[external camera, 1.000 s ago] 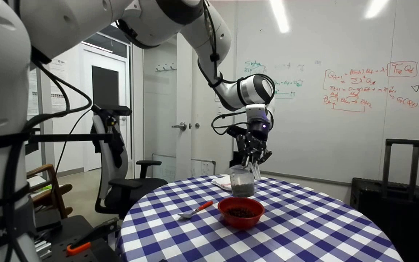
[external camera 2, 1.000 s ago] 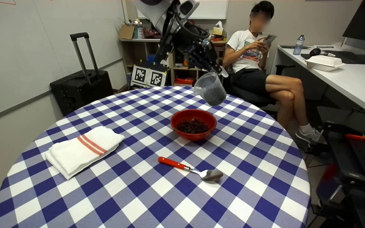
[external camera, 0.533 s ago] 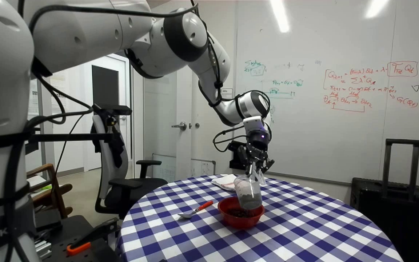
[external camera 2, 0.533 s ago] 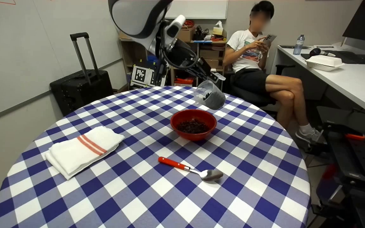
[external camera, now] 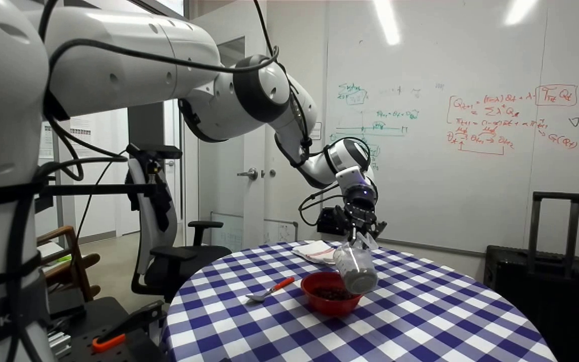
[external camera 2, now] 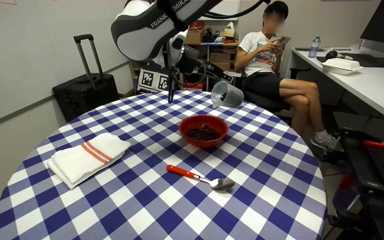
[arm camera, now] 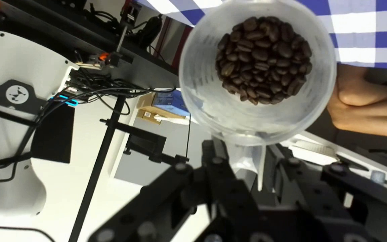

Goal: Pour some contents from the transparent jar into the orange bowl

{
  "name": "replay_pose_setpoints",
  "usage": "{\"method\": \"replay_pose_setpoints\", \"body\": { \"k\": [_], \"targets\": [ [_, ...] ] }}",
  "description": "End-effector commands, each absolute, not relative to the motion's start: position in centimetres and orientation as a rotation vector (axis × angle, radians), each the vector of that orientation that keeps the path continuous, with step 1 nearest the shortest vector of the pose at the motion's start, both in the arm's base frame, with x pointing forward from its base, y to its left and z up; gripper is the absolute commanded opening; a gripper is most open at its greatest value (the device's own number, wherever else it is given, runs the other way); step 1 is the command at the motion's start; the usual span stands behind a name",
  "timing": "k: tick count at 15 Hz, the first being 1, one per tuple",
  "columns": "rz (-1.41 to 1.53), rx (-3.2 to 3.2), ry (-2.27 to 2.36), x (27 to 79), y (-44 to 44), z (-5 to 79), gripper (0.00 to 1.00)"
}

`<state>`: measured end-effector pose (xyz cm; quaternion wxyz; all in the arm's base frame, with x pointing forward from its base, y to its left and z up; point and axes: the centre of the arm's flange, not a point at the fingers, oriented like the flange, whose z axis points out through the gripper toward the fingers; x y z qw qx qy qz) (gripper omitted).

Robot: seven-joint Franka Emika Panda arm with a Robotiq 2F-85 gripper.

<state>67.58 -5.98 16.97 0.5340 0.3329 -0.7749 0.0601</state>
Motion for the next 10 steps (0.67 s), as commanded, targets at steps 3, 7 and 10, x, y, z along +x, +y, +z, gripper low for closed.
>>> {"method": "replay_pose_setpoints", "body": {
  "k": [3,7,10],
  "targets": [
    [0.19,0.662,-1.732,71.6,-3.6,17.8,0.07],
    [0.241,0.649,-1.687,71.9,-1.9,17.8,0.07],
    [0.281,0.654,-1.663,72.0,-1.1,16.8,0.07]
  ]
}}
